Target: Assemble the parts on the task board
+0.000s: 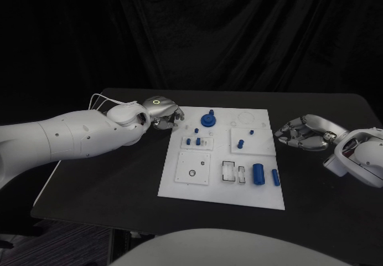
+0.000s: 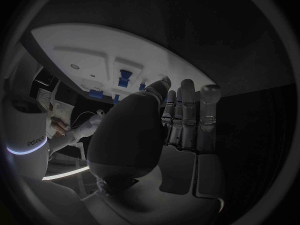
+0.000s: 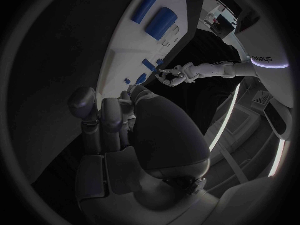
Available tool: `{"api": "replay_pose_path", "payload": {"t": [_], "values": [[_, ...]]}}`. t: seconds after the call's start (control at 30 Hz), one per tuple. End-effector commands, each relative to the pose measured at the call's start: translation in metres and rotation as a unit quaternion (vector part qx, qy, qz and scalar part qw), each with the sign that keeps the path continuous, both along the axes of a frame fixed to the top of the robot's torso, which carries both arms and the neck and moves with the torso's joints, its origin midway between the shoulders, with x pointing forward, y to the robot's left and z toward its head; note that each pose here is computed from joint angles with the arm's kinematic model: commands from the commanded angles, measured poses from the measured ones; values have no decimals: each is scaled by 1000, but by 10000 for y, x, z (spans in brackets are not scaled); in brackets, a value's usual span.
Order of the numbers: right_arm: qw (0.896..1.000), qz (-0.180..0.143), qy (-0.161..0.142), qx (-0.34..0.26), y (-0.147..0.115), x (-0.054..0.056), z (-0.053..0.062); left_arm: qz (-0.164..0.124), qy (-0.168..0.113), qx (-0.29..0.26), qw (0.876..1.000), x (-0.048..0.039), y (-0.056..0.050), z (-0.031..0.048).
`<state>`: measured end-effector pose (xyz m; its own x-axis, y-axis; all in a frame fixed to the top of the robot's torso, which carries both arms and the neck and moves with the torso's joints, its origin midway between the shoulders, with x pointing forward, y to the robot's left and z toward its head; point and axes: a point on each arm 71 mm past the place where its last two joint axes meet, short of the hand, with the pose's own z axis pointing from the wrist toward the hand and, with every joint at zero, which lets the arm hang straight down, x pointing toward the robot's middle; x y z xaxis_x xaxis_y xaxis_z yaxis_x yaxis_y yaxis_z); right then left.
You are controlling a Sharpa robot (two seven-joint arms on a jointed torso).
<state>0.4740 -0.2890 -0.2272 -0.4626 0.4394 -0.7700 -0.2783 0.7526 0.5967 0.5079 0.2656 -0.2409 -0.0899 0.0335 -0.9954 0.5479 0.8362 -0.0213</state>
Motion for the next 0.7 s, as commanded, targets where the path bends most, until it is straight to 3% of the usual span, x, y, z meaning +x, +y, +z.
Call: {"api": "replay_pose_path", "payload": {"t": [0.03, 0.1, 0.23, 0.33, 0.4, 0.57, 0.63, 0.7], "values": [[1000, -13, -14, -1, 0, 37, 93, 15, 4, -136, 991, -34, 84, 119], [1000, -13, -24, -4, 28, 74, 185, 15, 23, -204, 979, -68, 171, 165], [999, -11, -34, -23, 112, 165, 404, 3, 57, -347, 936, -156, 317, 267], [998, -9, -35, -53, 183, 230, 571, 1, 88, -466, 880, -245, 401, 345], [996, -3, -43, -76, 243, 265, 649, 3, 117, -537, 836, -298, 425, 375], [987, 23, -86, -133, 399, 327, 754, -5, 178, -653, 736, -405, 387, 419], [982, 34, -105, -154, 456, 333, 760, -14, 196, -679, 707, -456, 346, 437], [976, 42, -122, -173, 499, 330, 747, -24, 210, -696, 686, -503, 306, 454]]}}
